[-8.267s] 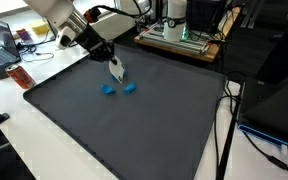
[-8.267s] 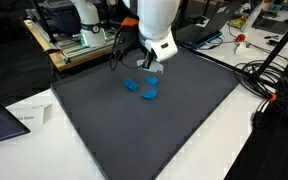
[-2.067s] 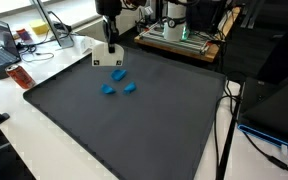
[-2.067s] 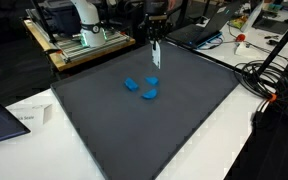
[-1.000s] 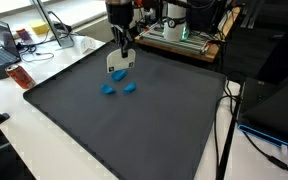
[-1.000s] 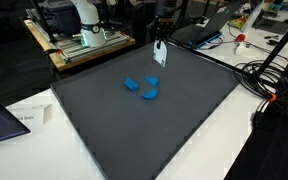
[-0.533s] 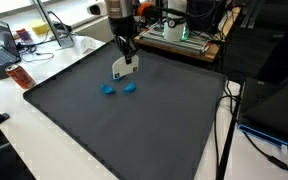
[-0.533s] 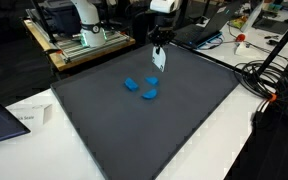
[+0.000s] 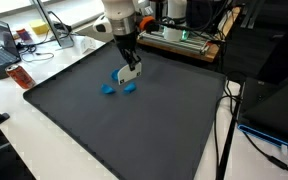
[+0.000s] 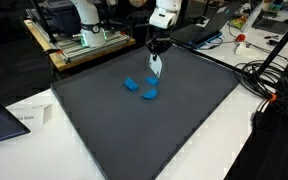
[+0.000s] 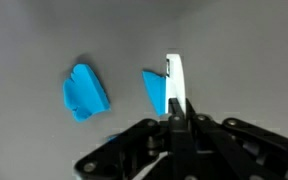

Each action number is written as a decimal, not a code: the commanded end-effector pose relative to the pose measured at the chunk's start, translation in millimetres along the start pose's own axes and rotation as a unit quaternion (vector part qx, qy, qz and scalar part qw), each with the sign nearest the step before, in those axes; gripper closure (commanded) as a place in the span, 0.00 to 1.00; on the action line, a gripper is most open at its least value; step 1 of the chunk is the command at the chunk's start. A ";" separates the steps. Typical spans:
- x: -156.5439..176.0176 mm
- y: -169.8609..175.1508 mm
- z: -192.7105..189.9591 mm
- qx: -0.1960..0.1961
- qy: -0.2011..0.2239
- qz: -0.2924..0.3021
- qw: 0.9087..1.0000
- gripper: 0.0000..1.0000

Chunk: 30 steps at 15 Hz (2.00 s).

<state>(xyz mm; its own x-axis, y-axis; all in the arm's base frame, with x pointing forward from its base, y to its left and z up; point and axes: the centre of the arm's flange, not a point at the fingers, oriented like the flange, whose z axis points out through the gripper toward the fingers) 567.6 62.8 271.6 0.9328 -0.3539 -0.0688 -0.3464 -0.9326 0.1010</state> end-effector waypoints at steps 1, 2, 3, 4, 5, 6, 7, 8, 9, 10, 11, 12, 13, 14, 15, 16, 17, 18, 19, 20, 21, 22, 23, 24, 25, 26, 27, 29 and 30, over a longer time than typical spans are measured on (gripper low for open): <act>6.3 -4.7 13.7 0.007 -0.009 -0.008 1.000 0.99; 7.5 -5.6 18.1 0.005 -0.011 -0.009 1.000 0.99; 8.7 -6.4 22.3 0.005 -0.012 -0.011 1.000 0.99; 9.6 -6.9 25.8 0.004 -0.014 -0.013 1.000 0.99; 10.8 -7.3 29.2 0.004 -0.015 -0.015 1.000 0.99; 12.4 -8.0 32.1 0.004 -0.017 -0.017 1.000 0.99; 14.1 -8.5 34.5 0.004 -0.020 -0.020 1.000 0.99; 16.3 -9.2 37.2 0.004 -0.022 -0.022 1.000 0.99; 18.1 -9.6 39.6 0.004 -0.023 -0.022 0.999 0.99; 19.6 -9.7 42.7 0.003 -0.025 -0.023 0.999 0.99; 21.2 -9.6 45.3 0.002 -0.028 -0.024 0.999 0.99; 23.4 -9.2 47.9 0.003 -0.029 -0.024 0.999 0.99; 25.2 -9.0 50.8 0.003 -0.032 -0.026 0.999 0.99; 26.4 -9.3 52.3 0.004 -0.033 -0.027 0.999 0.99; 27.2 -9.5 54.4 0.005 -0.037 -0.029 0.999 0.99; 27.7 -9.9 56.6 0.005 -0.040 -0.030 0.999 0.99; 28.2 -9.7 59.6 0.007 -0.044 -0.032 0.998 0.99; 28.6 -9.5 62.3 0.008 -0.047 -0.032 0.998 0.99; 28.4 -8.5 65.4 0.009 -0.050 -0.032 0.998 0.99; 28.4 -7.4 67.6 0.009 -0.053 -0.033 0.998 0.99; 28.5 -5.2 70.5 0.010 -0.056 -0.031 0.998 0.99; 28.7 -3.3 72.7 0.009 -0.057 -0.030 0.998 0.99; 28.6 -0.9 75.1 0.008 -0.061 -0.030 0.998 0.99; 28.1 1.2 77.5 0.007 -0.064 -0.031 0.997 0.99; 27.3 2.3 78.4 0.007 -0.066 -0.031 0.997 0.99; 25.6 2.9 79.1 0.006 -0.068 -0.032 0.997 0.99; 23.7 3.5 80.2 0.004 -0.070 -0.034 0.997 0.99; 18.4 3.9 83.5 0.002 -0.078 -0.042 0.996 0.99; 15.0 4.5 85.1 0.001 -0.081 -0.047 0.996 0.99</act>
<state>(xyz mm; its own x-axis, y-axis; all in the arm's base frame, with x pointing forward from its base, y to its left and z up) 583.9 51.6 211.9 0.9415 -0.2911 -0.1695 -0.2803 -0.9561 0.0851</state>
